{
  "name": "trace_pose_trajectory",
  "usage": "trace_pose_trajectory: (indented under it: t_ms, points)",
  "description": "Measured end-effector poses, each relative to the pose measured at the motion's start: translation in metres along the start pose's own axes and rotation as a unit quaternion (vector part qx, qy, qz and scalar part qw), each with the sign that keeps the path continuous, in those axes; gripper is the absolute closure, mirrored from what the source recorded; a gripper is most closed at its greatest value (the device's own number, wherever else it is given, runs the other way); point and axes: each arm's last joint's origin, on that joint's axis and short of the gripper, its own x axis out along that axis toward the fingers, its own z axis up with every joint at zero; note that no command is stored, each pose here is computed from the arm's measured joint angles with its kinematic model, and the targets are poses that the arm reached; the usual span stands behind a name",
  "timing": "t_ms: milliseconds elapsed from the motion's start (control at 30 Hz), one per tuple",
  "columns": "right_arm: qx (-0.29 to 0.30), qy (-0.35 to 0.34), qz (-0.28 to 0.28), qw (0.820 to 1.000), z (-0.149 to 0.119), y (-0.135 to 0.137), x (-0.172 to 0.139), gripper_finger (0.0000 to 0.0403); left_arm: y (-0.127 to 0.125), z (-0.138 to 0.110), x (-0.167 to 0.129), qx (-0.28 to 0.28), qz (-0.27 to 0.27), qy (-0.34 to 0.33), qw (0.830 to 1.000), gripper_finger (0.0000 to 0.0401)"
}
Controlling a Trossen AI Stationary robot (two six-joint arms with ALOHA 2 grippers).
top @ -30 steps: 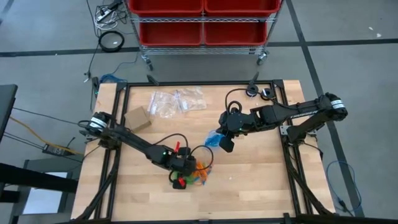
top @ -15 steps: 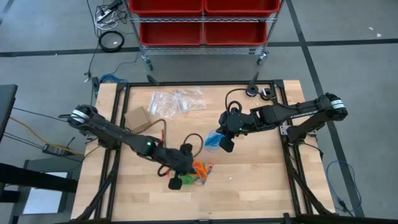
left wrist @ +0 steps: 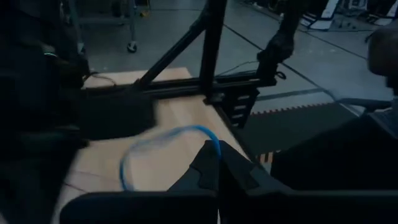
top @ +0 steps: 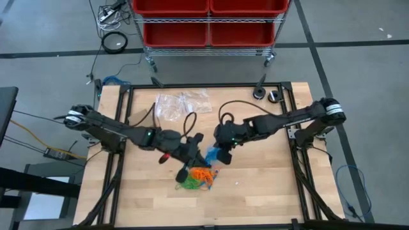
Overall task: Sort rubber bands
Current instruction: Put the blue rubber band into the transparent zip bag
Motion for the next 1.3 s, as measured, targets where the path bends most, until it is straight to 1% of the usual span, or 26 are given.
trace_pose_trajectory:
  t_ms: [67, 133, 267, 600, 700, 833, 933, 1100, 1167, 1233, 1300]
  points:
    - [0.0, -0.001, 0.015, 1.0, 0.001, 0.002, 0.01, 0.0403, 0.007, -0.001, 0.001, -0.003, 0.003, 0.002, 1.0, 0.04]
    - [0.001, -0.007, 0.025, 1.0, 0.003, 0.002, 0.014, 0.0403, 0.01, -0.002, 0.002, -0.005, -0.008, 0.003, 1.0, 0.04]
    - [0.003, -0.018, 0.028, 0.999, 0.006, 0.001, 0.015, 0.0403, 0.012, -0.002, 0.005, -0.005, -0.028, -0.002, 1.0, 0.04]
    - [0.004, -0.078, 0.062, 0.995, 0.017, 0.006, -0.009, 0.0403, 0.015, -0.019, 0.018, -0.013, -0.025, 0.037, 0.999, 0.04]
    - [0.003, -0.092, 0.072, 0.993, 0.019, 0.009, -0.019, 0.0403, 0.017, -0.025, 0.02, -0.01, -0.003, 0.058, 0.998, 0.0398]
    - [0.002, -0.1, 0.078, 0.992, 0.019, 0.01, -0.031, 0.0403, 0.021, -0.033, 0.019, 0.005, 0.048, 0.097, 0.994, 0.0393]
    - [0.002, -0.106, 0.082, 0.991, 0.02, 0.01, -0.037, 0.0403, 0.022, -0.034, 0.019, 0.008, 0.068, 0.101, 0.993, 0.0387]
    - [0.003, -0.107, 0.083, 0.991, 0.02, 0.01, -0.038, 0.0403, 0.021, -0.028, 0.018, 0.012, 0.067, 0.083, 0.994, 0.0369]
    - [0.004, -0.105, 0.082, 0.991, 0.019, 0.01, -0.037, 0.0403, 0.02, -0.02, 0.018, 0.015, 0.072, 0.071, 0.995, 0.036]
    - [0.005, -0.103, 0.085, 0.991, 0.019, 0.01, -0.037, 0.0403, 0.018, -0.012, 0.017, 0.03, 0.079, 0.08, 0.993, 0.0352]
    - [0.005, -0.099, 0.088, 0.991, 0.019, 0.01, -0.037, 0.0403, 0.013, -0.003, 0.015, 0.052, 0.101, 0.097, 0.989, 0.0346]
